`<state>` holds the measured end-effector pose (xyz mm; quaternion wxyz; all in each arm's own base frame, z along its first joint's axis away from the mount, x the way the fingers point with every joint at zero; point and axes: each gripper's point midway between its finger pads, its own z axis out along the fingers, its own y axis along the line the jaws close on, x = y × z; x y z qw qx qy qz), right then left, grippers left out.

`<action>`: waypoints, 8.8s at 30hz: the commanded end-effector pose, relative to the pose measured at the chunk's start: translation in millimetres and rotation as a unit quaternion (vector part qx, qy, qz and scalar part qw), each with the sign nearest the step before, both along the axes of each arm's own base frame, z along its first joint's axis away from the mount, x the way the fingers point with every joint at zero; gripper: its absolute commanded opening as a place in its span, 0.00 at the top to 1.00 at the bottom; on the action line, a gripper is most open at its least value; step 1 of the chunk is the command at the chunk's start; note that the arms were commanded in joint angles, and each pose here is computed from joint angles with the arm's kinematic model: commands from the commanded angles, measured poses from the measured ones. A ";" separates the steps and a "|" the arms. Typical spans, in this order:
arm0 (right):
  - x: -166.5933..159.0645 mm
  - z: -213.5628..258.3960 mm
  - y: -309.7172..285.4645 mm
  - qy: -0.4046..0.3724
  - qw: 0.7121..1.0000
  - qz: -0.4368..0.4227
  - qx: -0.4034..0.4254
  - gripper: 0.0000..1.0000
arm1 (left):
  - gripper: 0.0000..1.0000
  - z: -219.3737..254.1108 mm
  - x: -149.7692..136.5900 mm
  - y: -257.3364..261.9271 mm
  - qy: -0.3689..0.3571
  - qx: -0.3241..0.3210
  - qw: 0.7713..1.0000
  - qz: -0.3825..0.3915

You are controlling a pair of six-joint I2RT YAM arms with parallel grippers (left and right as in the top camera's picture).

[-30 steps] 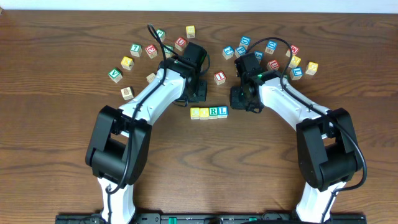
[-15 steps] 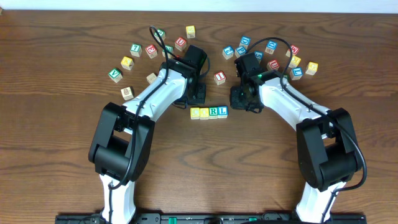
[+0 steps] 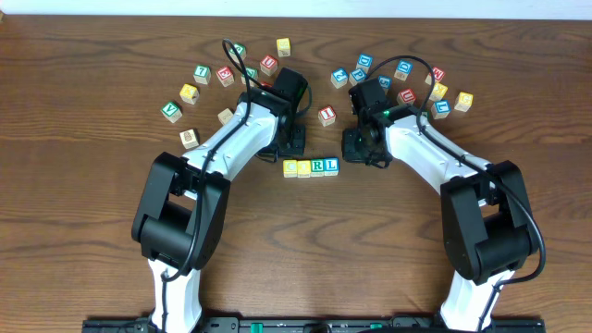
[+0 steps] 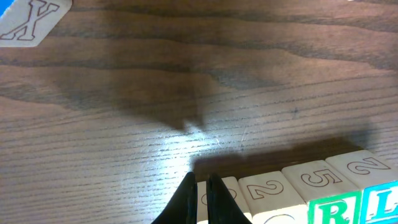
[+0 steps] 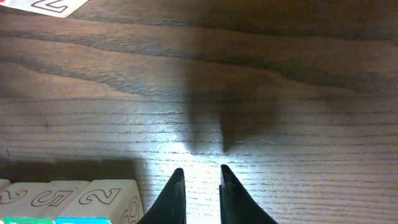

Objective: Spell out CORL

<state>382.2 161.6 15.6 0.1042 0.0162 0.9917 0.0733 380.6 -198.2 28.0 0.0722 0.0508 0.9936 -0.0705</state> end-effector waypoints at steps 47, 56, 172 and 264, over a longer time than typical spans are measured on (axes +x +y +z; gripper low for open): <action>2.4 0.2 1.6 -0.003 1.000 -0.003 -0.004 0.84 | 0.93 -9.5 -17.1 -1.1 0.029 0.015 0.999 0.001; 2.5 0.2 1.3 -0.003 1.000 -0.003 -0.004 0.84 | 0.92 -9.5 -17.1 -1.1 0.029 0.015 0.999 0.001; -41.4 312.3 -147.9 -0.332 0.937 -0.106 -0.009 0.01 | 0.05 264.7 10.7 224.6 -0.285 0.022 0.930 0.232; -135.7 152.0 -163.7 -0.605 0.783 -0.141 0.029 0.01 | 0.04 264.7 10.7 224.5 -0.285 0.022 0.930 0.232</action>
